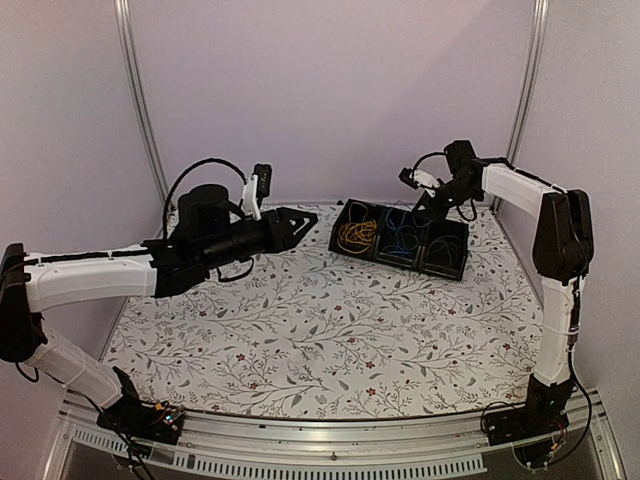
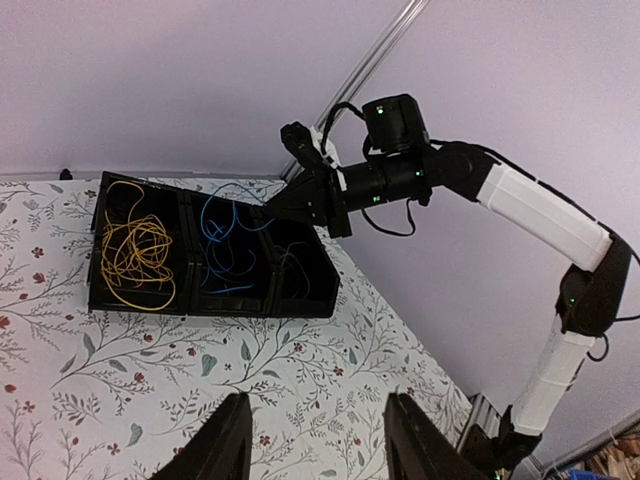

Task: Untangle the cables

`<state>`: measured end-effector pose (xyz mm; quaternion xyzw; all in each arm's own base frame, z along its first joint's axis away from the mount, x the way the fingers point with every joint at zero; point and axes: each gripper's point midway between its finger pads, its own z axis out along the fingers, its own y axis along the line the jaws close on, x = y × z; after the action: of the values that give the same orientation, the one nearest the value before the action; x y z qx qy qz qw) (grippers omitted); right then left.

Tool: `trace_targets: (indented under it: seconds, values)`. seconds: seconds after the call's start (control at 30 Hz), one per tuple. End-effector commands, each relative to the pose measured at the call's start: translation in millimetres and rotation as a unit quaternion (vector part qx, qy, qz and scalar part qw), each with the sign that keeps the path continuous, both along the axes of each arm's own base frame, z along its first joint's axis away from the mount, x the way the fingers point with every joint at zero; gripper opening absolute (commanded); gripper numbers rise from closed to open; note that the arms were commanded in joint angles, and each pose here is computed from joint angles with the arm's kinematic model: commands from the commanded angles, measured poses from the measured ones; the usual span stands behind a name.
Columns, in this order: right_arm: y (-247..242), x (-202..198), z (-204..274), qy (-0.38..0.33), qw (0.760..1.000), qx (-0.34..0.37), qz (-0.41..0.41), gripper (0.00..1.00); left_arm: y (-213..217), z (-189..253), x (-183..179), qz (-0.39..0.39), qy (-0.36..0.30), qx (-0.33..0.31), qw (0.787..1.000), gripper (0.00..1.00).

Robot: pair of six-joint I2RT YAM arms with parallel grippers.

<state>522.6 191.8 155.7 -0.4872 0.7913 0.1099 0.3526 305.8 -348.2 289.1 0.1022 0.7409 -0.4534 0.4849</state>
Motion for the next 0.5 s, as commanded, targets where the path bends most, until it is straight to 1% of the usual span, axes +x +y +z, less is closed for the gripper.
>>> trace_targets:
  seconds: [0.0,0.2,0.47]
  values:
    - [-14,2,-21,0.015,1.0,-0.011,-0.013,0.0,0,0,8,0.002,0.001,-0.009,1.0,0.48]
    - [-12,-3,-35,0.032,0.999,-0.029,0.006,0.0,-5,-6,11,-0.004,0.008,-0.007,1.0,0.48]
    - [25,-6,-72,0.066,0.996,-0.044,0.04,0.02,-6,-9,12,-0.007,0.013,-0.008,1.0,0.48]
